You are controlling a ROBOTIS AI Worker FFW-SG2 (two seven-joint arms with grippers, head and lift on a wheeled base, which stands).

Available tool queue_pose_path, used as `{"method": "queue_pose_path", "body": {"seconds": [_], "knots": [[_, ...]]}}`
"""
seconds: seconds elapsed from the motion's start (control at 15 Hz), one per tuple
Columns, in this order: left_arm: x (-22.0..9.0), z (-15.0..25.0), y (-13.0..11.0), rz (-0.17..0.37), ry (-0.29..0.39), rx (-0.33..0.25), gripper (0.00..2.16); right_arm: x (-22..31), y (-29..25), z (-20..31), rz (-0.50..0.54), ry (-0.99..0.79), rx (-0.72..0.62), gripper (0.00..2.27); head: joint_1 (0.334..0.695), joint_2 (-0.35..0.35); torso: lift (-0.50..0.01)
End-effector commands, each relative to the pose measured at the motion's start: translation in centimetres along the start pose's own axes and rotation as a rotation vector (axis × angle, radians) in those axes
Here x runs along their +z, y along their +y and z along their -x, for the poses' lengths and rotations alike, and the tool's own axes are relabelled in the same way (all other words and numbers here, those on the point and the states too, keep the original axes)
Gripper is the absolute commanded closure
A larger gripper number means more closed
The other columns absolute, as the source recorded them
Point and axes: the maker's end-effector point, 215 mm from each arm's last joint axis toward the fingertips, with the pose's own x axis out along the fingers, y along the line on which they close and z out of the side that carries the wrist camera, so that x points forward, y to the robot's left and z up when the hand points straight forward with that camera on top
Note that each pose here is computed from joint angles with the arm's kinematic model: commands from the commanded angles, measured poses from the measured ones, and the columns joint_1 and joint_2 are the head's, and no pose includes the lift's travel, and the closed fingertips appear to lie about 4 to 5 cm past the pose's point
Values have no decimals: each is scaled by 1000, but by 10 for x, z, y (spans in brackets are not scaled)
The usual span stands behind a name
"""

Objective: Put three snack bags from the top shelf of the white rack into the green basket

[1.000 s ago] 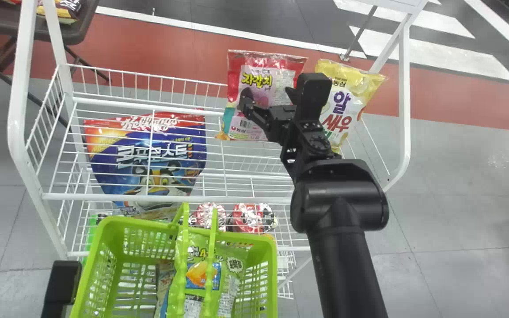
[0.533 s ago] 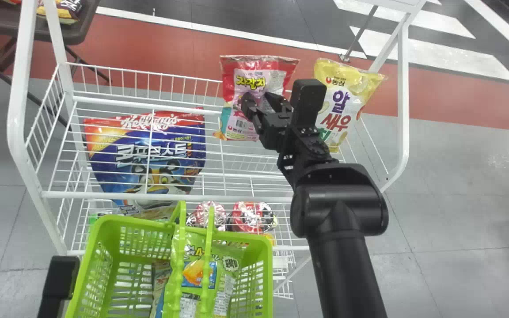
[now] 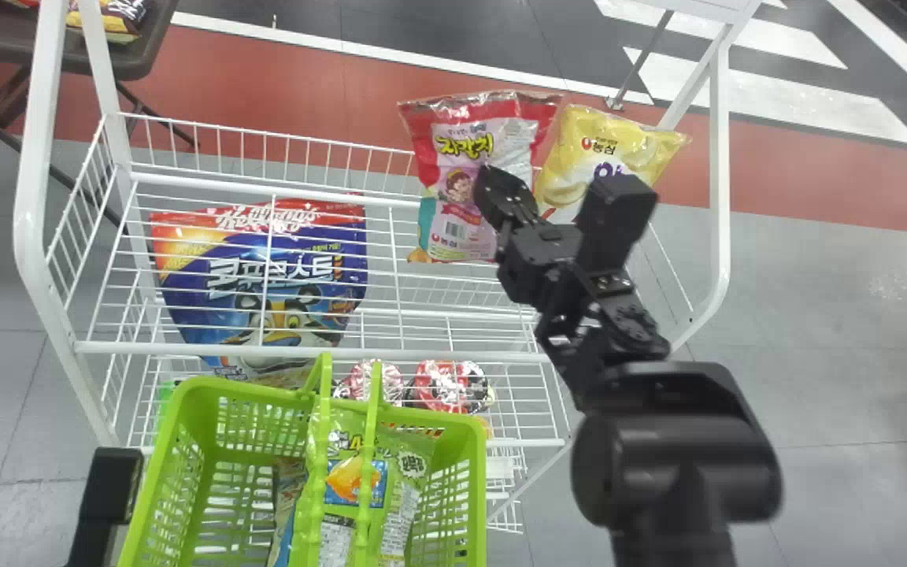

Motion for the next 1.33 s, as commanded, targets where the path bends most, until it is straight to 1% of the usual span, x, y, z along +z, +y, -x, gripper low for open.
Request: {"method": "queue_pose_path", "body": {"seconds": [0.0, 0.2, 0.33, 0.4, 0.53, 0.67, 0.73, 0.8, 0.93, 1.0, 1.07, 1.27], "knots": [[4, 4, 0, -7, -10, 5, 2142, 5, -7, 46, -67, 30, 4, 2108, 695, -350, 0], [7, 7, 2, -8, -18, 15, 2142, -29, -3, 115, -209, 214, 66, 2108, 695, -350, 0], [6, 11, 4, -1, -32, 20, 2142, -52, 16, 148, -370, 301, 153, 2108, 695, -350, 0], [4, 12, 4, 3, -40, 21, 2142, -69, 36, 164, -456, 377, 218, 2108, 695, -350, 0], [4, 10, 0, -9, -49, 17, 2142, -98, 65, 200, -577, 512, 287, 2108, 695, -350, 0], [4, 8, -4, -19, -42, 14, 2142, -113, 83, 223, -653, 559, 324, 2108, 695, -350, 0], [3, 7, -4, -20, -40, 17, 2142, -121, 95, 231, -718, 575, 360, 2108, 695, -350, 0], [3, 5, -4, -22, -36, 17, 2142, -131, 107, 235, -754, 595, 380, 2108, 695, -350, 0], [2, 3, -8, -31, -30, 14, 2142, -146, 122, 232, -804, 595, 399, 2108, 695, -350, 0], [2, 2, -9, -34, -29, 13, 2142, -149, 122, 225, -802, 570, 393, 2108, 695, -350, 0], [-1, 1, -10, -33, -27, 11, 2142, -154, 119, 218, -783, 546, 373, 2108, 695, -350, 0], [-5, 4, -13, -34, -28, 14, 2142, -175, 102, 214, -691, 552, 296, 2108, 695, -350, 0]]}}
